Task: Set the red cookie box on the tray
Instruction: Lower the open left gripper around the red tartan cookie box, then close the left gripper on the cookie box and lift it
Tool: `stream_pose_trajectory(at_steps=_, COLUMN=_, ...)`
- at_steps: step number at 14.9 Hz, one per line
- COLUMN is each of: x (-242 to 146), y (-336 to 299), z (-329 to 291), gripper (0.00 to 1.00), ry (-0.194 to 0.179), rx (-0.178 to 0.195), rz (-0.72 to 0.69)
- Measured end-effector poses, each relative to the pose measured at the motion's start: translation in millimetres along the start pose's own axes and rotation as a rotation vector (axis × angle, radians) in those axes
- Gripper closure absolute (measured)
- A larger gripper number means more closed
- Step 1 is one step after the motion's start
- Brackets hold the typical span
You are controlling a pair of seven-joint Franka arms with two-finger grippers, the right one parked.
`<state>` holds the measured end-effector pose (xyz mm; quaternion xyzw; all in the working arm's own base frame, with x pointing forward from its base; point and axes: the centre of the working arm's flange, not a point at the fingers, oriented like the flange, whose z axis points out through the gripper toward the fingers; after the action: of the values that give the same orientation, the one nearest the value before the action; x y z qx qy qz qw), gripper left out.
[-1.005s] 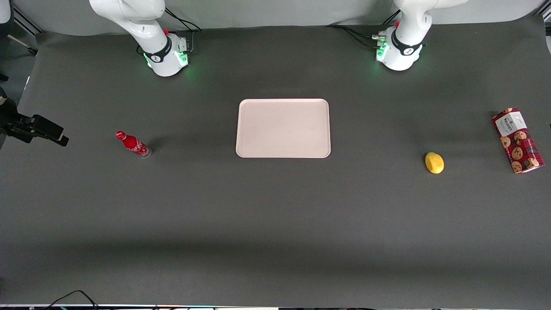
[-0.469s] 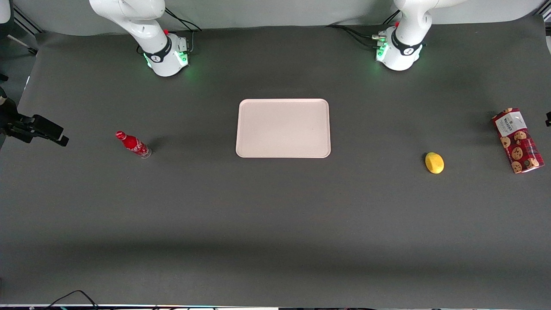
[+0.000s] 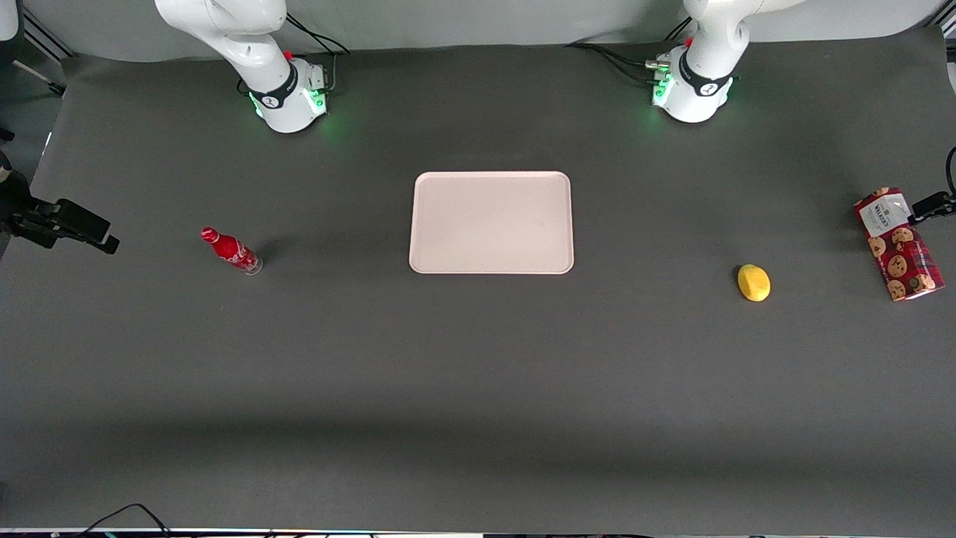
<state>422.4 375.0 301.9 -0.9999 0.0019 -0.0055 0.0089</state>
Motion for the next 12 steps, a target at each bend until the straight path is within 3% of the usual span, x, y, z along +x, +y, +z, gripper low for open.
stream_pose_trajectory(at_steps=2, x=-1.4, y=-4.6, z=19.5, gripper=0.00, ry=-0.006, rx=0.007, rz=-0.018)
stream_pose_trajectory(at_steps=5, x=-4.9, y=-6.3, z=45.4, gripper=0.00, ry=-0.017, rx=-0.016, rz=-0.068)
stream_pose_trajectory(at_steps=9, x=-5.2, y=-9.3, z=68.3, gripper=0.00, ry=-0.021, rx=0.011, rz=-0.089)
stream_pose_trajectory(at_steps=12, x=-4.8, y=-6.8, z=86.9, gripper=0.00, ry=-0.032, rx=0.002, rz=-0.109)
